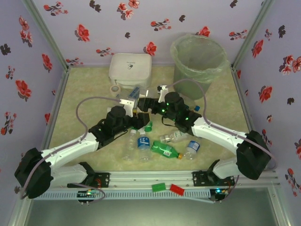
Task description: Put the plastic bottles in the bin
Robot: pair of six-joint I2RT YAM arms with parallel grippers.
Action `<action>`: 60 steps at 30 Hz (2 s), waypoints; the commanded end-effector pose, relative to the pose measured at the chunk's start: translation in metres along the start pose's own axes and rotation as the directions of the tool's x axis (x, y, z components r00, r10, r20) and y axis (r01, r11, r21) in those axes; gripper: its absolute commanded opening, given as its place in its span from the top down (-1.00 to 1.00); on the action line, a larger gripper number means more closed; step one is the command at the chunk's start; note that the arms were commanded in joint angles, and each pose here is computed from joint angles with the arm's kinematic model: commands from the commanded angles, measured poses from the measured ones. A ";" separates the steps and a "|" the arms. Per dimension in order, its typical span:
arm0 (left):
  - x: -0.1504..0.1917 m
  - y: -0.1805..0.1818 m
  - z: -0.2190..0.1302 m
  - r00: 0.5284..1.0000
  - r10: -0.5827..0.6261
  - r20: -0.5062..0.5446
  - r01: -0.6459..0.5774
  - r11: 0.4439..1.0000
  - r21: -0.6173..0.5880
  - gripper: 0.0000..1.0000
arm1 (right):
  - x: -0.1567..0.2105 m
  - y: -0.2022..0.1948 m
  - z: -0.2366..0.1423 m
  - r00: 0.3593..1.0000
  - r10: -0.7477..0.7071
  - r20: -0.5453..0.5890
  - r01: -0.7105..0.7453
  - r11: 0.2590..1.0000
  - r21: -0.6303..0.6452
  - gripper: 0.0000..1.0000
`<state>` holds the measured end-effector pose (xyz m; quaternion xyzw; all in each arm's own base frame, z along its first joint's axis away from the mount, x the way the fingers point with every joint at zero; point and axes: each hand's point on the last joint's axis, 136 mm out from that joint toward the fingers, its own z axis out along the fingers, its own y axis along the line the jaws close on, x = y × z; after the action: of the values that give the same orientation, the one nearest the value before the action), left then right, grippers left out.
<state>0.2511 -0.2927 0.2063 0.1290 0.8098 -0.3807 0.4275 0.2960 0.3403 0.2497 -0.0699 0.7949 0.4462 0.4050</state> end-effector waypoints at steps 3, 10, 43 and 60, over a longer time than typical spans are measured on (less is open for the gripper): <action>-0.013 -0.014 -0.003 0.998 0.041 0.040 -0.042 0.998 0.036 0.48 | -0.002 0.000 0.002 1.000 -0.005 0.021 0.005 1.000 0.000 -0.33; -0.017 -0.010 -0.006 0.998 0.039 0.058 -0.040 0.999 0.008 -0.38 | -0.002 0.001 0.001 1.000 -0.004 0.021 0.004 1.000 -0.005 -0.09; 0.016 0.124 -0.067 0.974 -0.140 0.178 0.214 0.823 -0.526 -1.00 | -0.372 -0.063 -0.153 0.711 -0.545 0.444 0.123 0.718 0.685 0.02; 0.037 0.137 -0.087 0.970 -0.172 0.175 0.241 0.799 -0.551 -1.00 | -0.312 -0.237 -0.039 0.940 -0.316 0.131 0.114 0.651 0.750 -0.06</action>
<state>0.2516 -0.1507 0.1410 -0.1051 0.8681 -0.1872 0.4476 0.5896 0.0898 0.3317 0.0541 0.8269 0.0246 0.5592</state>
